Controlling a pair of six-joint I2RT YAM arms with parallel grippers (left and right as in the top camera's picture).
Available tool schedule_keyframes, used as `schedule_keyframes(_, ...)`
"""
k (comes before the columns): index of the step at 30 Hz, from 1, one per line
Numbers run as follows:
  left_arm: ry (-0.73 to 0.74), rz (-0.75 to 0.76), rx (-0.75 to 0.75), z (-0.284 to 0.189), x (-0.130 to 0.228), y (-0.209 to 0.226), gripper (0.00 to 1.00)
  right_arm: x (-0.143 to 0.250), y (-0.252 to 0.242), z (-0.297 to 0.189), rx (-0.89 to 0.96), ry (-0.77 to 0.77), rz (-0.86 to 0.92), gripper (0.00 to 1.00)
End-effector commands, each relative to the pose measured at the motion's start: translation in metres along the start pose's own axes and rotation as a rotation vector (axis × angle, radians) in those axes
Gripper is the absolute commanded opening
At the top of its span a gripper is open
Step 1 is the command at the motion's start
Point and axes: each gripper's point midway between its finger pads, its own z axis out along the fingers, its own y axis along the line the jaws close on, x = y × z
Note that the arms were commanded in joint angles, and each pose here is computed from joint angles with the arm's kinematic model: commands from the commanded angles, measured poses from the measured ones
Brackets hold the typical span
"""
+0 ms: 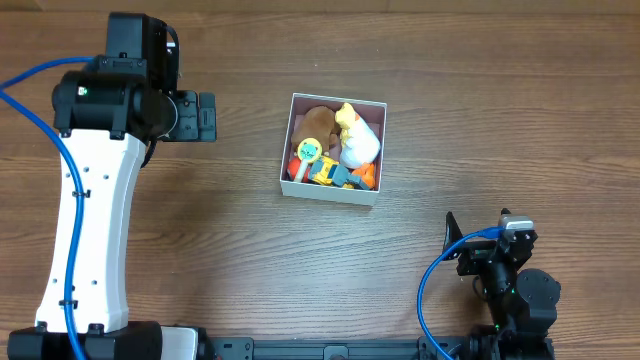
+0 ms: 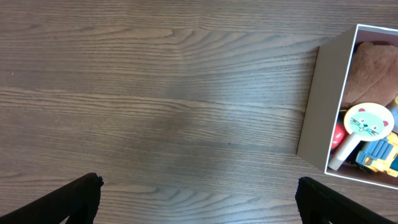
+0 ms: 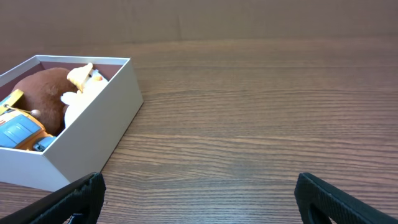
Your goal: Pack container
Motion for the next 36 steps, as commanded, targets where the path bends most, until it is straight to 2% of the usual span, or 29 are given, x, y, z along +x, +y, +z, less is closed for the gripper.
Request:
schedule_keyframes(1, -0.012, -0.023, 0.001, -0.002, -0.004, 0.001, 1.00, 0.000, -0.001, 0.000, 0.004, -0.006, -0.003, 1.00)
schedule_keyframes(17, -0.026, -0.021, -0.002, -0.008, -0.003, 0.002, 1.00, 0.000, -0.001, 0.000, 0.004, -0.006, -0.003, 1.00)
schedule_keyframes(18, -0.070, -0.007, -0.014, -0.014, -0.006, 0.006, 1.00, 0.000, -0.001, 0.000, 0.004, -0.006, -0.003, 1.00)
schedule_keyframes(22, -0.412, -0.047, 0.004, -0.049, -0.033, 0.009, 1.00, 0.000, 0.000, 0.000, 0.003, -0.006, -0.003, 1.00)
schedule_keyframes(25, -0.659, -0.079, 0.031, -0.064, -0.024, 0.012, 1.00, 0.000, -0.001, 0.000, 0.004, -0.007, -0.003, 1.00)
schedule_keyframes(29, -0.776, -0.100, 0.029, -0.057, 0.014, 0.017, 1.00, 0.000, -0.001, 0.000, 0.004, -0.006, -0.003, 1.00)
schedule_keyframes(36, -0.854, -0.113, 0.032, -0.026, 0.089, 0.022, 1.00, 0.000, -0.001, 0.000, 0.004, -0.006, -0.003, 1.00)
